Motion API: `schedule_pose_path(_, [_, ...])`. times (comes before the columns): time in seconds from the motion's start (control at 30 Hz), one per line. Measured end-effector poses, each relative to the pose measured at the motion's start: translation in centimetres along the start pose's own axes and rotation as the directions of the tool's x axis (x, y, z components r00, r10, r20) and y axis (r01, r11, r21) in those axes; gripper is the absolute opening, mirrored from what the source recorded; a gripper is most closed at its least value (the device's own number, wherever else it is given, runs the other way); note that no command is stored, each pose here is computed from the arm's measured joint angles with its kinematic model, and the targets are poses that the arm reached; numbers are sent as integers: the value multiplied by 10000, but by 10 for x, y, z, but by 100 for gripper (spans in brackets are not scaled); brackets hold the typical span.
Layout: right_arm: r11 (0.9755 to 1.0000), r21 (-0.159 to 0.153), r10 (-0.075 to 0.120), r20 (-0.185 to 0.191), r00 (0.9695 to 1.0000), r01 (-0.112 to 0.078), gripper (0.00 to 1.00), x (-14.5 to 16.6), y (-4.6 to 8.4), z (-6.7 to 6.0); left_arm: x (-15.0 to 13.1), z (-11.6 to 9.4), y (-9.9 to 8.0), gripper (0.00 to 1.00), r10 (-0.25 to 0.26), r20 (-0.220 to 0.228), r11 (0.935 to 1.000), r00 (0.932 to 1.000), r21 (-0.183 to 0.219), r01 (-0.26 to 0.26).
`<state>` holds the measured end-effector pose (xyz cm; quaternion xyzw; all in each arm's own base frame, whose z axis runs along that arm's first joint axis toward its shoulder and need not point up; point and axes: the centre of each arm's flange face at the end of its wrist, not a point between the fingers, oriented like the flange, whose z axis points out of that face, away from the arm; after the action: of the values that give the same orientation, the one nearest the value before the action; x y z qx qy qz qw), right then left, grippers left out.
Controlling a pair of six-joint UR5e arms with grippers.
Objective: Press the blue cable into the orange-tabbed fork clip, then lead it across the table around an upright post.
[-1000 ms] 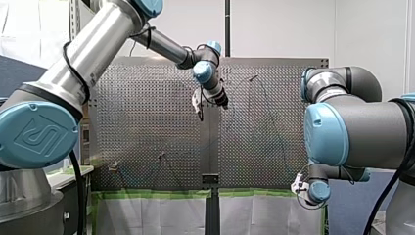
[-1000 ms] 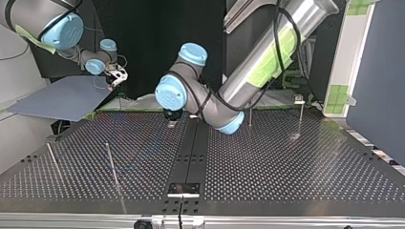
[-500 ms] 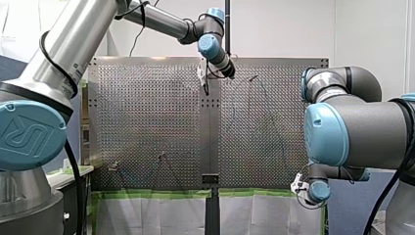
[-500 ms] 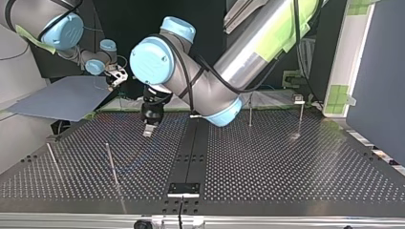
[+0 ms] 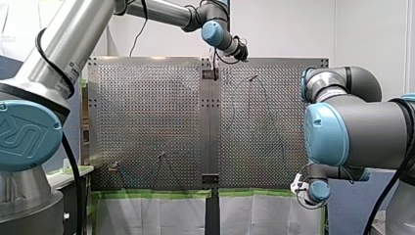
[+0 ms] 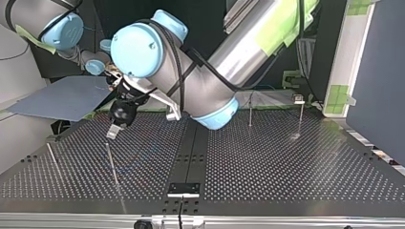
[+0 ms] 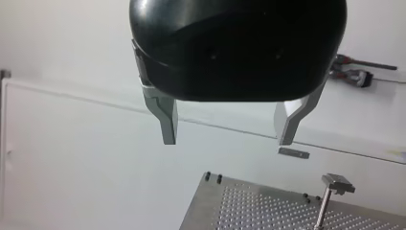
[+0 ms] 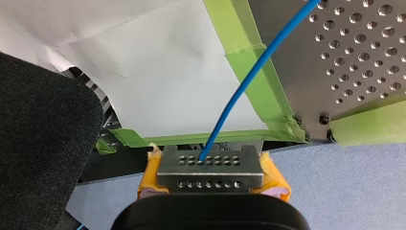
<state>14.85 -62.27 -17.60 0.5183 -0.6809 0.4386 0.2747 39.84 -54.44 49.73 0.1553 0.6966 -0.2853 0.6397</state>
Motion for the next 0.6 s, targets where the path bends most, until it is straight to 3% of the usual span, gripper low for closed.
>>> schedule_pose_path(0.17, [10000, 21, -15, 7, 10000, 15, 0, -1, -1, 0, 20, 11, 7, 99, 553, -421, 9984, 9976, 139, -548])
schedule_pose_path(0.3, [10000, 25, -18, 1, 10000, 18, 0, 0, -2, 0, 47, 24, 12, 99, 961, -861, 9954, 9916, 91, -956])
schedule_pose_path(0.6, [10000, 32, -18, -23, 10000, 18, 0, 1, -2, 1, 57, 29, 18, 99, 1099, -1044, 9938, 9884, -45, -1110])
